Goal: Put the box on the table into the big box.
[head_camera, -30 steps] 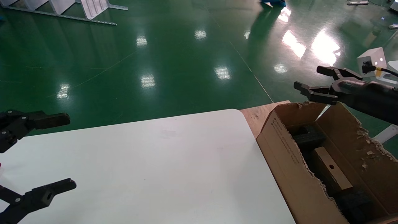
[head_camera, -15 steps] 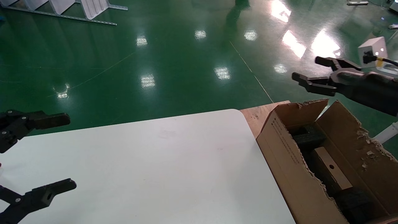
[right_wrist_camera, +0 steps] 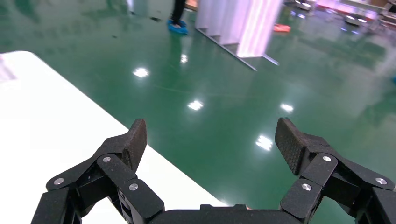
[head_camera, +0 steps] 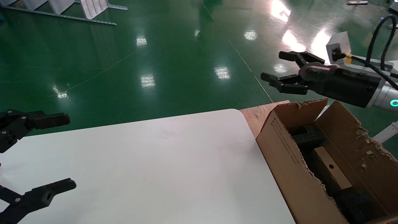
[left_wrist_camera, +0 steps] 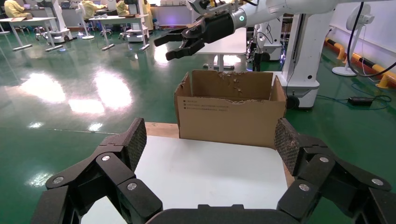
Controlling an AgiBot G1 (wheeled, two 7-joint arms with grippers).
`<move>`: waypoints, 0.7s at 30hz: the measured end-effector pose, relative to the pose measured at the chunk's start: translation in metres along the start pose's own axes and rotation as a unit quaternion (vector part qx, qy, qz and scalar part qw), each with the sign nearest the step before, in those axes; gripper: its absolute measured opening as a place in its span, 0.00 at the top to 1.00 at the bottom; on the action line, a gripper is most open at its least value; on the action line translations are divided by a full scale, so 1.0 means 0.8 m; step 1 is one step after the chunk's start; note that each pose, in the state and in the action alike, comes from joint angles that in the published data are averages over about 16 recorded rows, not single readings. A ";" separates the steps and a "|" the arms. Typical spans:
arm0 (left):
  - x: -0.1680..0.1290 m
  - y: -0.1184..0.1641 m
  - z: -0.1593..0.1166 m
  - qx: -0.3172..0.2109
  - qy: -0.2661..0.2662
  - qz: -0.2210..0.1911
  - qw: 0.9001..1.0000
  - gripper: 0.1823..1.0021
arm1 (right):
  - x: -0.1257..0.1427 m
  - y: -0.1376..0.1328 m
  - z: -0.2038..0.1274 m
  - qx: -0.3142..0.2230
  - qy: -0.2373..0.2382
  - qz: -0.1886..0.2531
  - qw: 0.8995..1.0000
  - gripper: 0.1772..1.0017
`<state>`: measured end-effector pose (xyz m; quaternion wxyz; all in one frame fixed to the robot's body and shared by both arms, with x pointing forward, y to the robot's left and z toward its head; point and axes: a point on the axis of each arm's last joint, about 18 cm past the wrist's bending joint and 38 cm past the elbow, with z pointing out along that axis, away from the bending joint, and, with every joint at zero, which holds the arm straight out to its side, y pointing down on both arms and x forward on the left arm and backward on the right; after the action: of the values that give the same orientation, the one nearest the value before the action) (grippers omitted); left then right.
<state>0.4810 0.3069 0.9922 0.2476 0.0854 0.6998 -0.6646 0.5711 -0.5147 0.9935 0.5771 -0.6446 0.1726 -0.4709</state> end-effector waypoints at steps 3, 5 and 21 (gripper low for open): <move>0.000 0.000 0.000 0.000 0.000 0.000 1.000 0.00 | -0.010 -0.008 0.013 0.012 -0.024 -0.004 1.000 0.00; 0.000 0.000 0.000 0.000 0.000 0.000 1.000 0.00 | -0.018 -0.014 0.021 0.019 -0.040 -0.006 0.999 0.00; 0.000 0.000 0.000 0.000 0.000 0.000 1.000 0.00 | -0.110 -0.062 0.064 0.073 -0.177 -0.017 0.981 0.00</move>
<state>0.4810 0.3069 0.9922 0.2476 0.0854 0.6998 -0.6646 0.5530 -0.4036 1.0078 0.6358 -0.6767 0.0225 -0.3705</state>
